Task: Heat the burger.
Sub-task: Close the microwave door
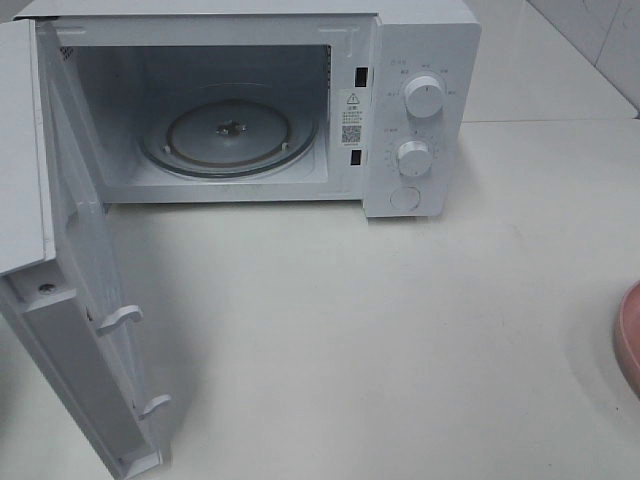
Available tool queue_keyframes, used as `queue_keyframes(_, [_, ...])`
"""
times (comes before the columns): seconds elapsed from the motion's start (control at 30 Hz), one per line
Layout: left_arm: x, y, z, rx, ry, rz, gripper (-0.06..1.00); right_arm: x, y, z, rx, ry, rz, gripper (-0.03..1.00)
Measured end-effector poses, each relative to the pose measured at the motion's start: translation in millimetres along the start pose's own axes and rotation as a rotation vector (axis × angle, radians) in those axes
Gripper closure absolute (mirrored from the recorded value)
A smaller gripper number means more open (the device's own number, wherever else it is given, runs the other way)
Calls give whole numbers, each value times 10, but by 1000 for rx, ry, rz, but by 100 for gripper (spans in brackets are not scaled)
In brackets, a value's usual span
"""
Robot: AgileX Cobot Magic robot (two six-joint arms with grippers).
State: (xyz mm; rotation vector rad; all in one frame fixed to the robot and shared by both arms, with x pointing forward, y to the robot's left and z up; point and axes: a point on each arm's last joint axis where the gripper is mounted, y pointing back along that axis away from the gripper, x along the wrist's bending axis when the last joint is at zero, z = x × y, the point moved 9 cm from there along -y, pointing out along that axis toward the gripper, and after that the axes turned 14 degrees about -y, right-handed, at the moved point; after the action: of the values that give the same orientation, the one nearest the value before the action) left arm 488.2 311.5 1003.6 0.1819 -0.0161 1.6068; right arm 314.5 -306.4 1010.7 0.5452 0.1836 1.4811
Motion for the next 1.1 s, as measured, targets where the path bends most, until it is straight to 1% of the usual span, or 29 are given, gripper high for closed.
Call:
queue_keyframes(0.07, [-21, -54, -14, -6, 0, -9, 94, 0, 0, 0, 0, 0, 0, 24])
queue_keyframes(0.1, [-89, -160, -72, -4, 5, -40, 94, 0, 0, 0, 0, 0, 0, 24])
queue_keyframes(0.13, [-89, -160, -72, -4, 5, -40, 94, 0, 0, 0, 0, 0, 0, 24])
queue_keyframes(0.17, [-194, -248, -147, 2, -11, -93, 94, 0, 0, 0, 0, 0, 0, 24])
queue_keyframes(0.2, [-194, -248, -147, 2, -11, -93, 94, 0, 0, 0, 0, 0, 0, 24])
queue_keyframes(0.23, [-252, -277, -163, -3, -20, -122, 94, 0, 0, 0, 0, 0, 0, 24])
queue_keyframes(0.27, [-354, -334, -228, 1, -31, -175, 94, 0, 0, 0, 0, 0, 0, 24])
queue_keyframes(0.3, [-354, -334, -228, 1, -31, -175, 94, 0, 0, 0, 0, 0, 0, 24])
queue_keyframes(0.37, [-473, -400, -356, 25, -45, -235, 94, 0, 0, 0, 0, 0, 0, 24])
queue_keyframes(0.4, [-473, -400, -356, 25, -45, -235, 94, 0, 0, 0, 0, 0, 0, 24])
queue_keyframes(0.43, [-505, -417, -394, 31, -48, -252, 94, 0, 0, 0, 0, 0, 0, 24])
queue_keyframes(0.47, [-567, -444, -445, 37, -48, -284, 94, 0, 0, 0, 0, 0, 0, 24])
queue_keyframes(0.57, [-599, -452, -463, 38, -48, -301, 94, 0, 0, 0, 0, 0, 0, 24])
queue_keyframes(0.63, [-739, -488, -497, 29, -47, -377, 94, 0, 0, 0, 0, 0, 0, 24])
queue_keyframes(0.67, [-739, -488, -497, 29, -47, -377, 94, 0, 0, 0, 0, 0, 0, 24])
queue_keyframes(0.7, [-772, -490, -513, 31, -44, -392, 94, 0, 0, 0, 0, 0, 0, 24])
queue_keyframes(0.73, [-856, -488, -541, 38, -38, -422, 94, 0, 0, 0, 0, 0, 0, 24])
queue_keyframes(0.77, [-856, -488, -541, 38, -38, -422, 94, 0, 0, 0, 0, 0, 0, 24])
queue_keyframes(0.8, [-907, -484, -538, 36, -41, -440, 94, 0, 0, 0, 0, 0, 0, 24])
queue_keyframes(0.83, [-1025, -471, -541, 35, -50, -478, 94, 0, 0, 0, 0, 0, 0, 24])
queue_keyframes(0.87, [-1025, -471, -541, 35, -50, -478, 94, 0, 0, 0, 0, 0, 0, 24])
queue_keyframes(0.9, [-1084, -467, -547, 37, -54, -494, 94, 0, 0, 0, 0, 0, 0, 24])
queue_keyframes(0.93, [-1209, -447, -552, 38, -55, -527, 94, 0, 0, 0, 0, 0, 0, 24])
queue_keyframes(0.97, [-1209, -447, -552, 38, -55, -527, 94, 0, 0, 0, 0, 0, 0, 24])
queue_keyframes(1.0, [-1331, -418, -553, 36, -57, -558, 94, 0, 0, 0, 0, 0, 0, 24])
queue_keyframes(1.03, [-1331, -418, -553, 36, -57, -558, 94, 0, 0, 0, 0, 0, 0, 24])
queue_keyframes(1.1, [-1421, -405, -550, 33, -53, -562, 94, 0, 0, 0, 0, 0, 0, 24])
